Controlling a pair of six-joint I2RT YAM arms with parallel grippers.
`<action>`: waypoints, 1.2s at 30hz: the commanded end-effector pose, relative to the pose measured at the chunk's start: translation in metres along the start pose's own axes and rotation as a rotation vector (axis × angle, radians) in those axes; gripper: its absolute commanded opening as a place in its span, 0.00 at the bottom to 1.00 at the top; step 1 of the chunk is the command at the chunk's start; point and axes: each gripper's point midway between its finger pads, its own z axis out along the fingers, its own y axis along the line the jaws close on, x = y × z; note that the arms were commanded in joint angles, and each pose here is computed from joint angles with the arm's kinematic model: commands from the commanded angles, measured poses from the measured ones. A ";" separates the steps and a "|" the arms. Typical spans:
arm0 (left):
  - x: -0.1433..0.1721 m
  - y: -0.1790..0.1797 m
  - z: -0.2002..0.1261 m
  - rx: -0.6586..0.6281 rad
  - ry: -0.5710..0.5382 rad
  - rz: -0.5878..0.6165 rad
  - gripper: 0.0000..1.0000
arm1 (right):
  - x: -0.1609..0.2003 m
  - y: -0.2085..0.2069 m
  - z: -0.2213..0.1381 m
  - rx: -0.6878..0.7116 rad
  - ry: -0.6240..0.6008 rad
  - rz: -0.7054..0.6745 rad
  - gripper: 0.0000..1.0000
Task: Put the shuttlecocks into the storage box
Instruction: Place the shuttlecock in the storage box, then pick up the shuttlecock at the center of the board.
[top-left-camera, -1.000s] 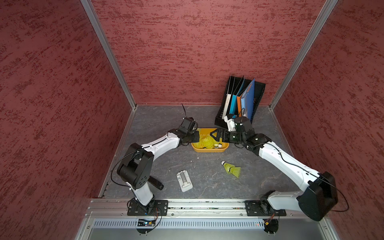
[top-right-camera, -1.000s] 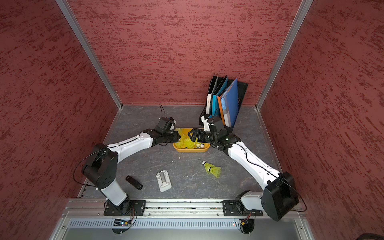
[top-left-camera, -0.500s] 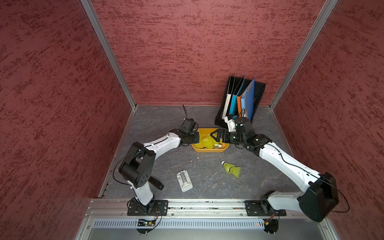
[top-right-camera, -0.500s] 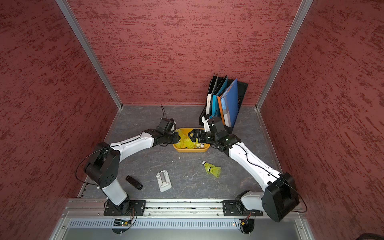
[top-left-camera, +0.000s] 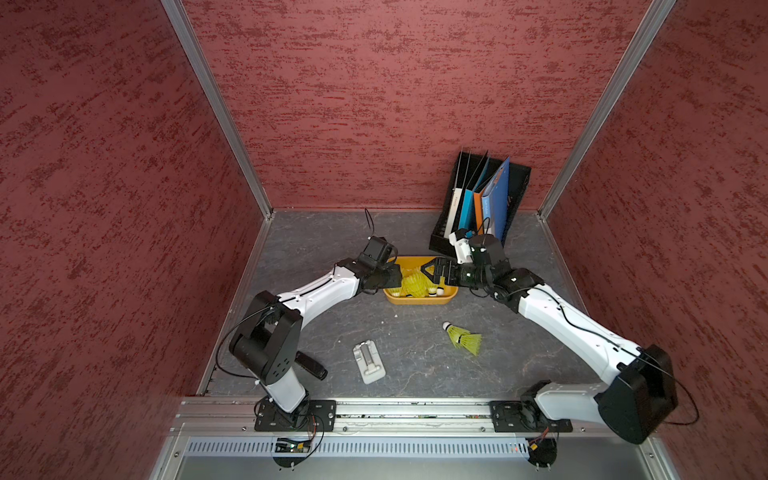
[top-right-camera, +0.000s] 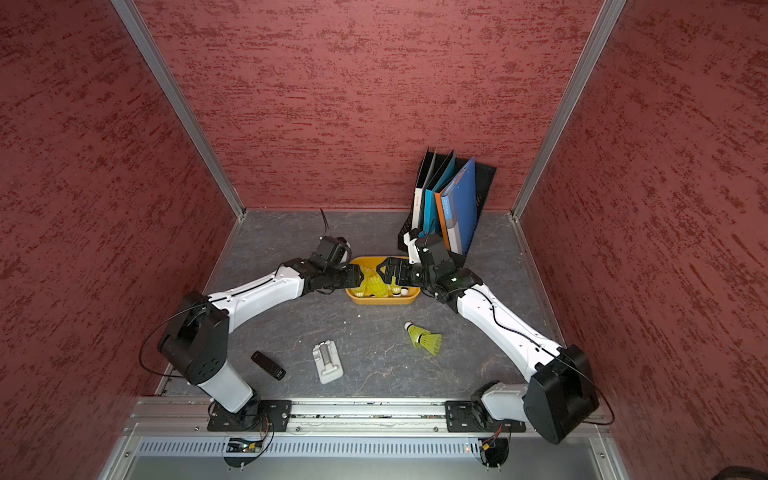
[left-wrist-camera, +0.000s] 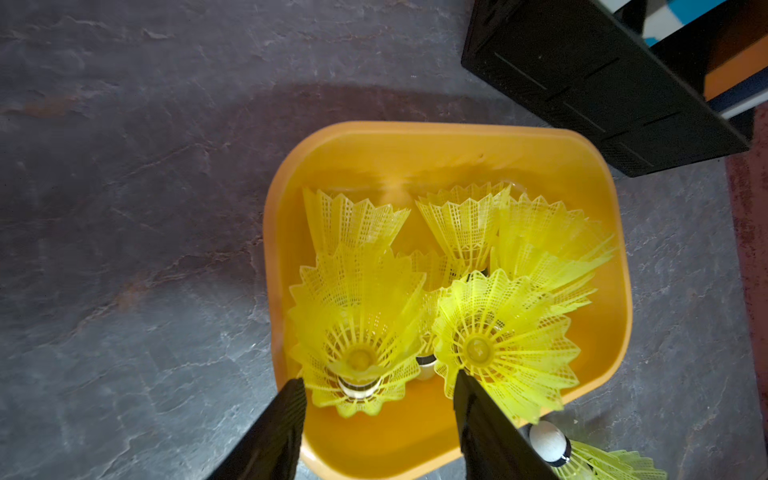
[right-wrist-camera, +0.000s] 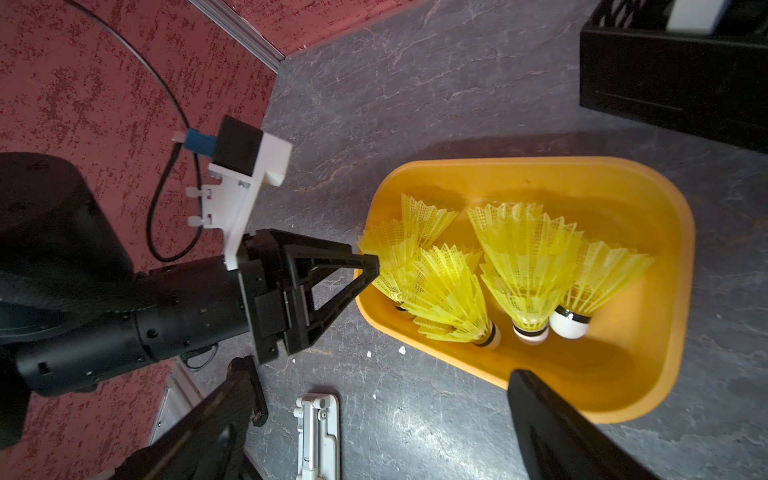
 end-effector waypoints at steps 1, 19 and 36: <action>-0.010 -0.002 -0.021 -0.014 -0.047 -0.005 0.64 | -0.001 0.001 -0.005 0.011 -0.028 -0.010 0.99; -0.048 -0.030 -0.108 0.229 -0.230 0.046 0.88 | 0.036 -0.016 -0.071 0.350 0.011 -0.151 0.99; 0.079 -0.092 -0.114 0.522 0.073 0.521 0.82 | 0.106 -0.041 -0.111 0.495 0.106 0.212 0.98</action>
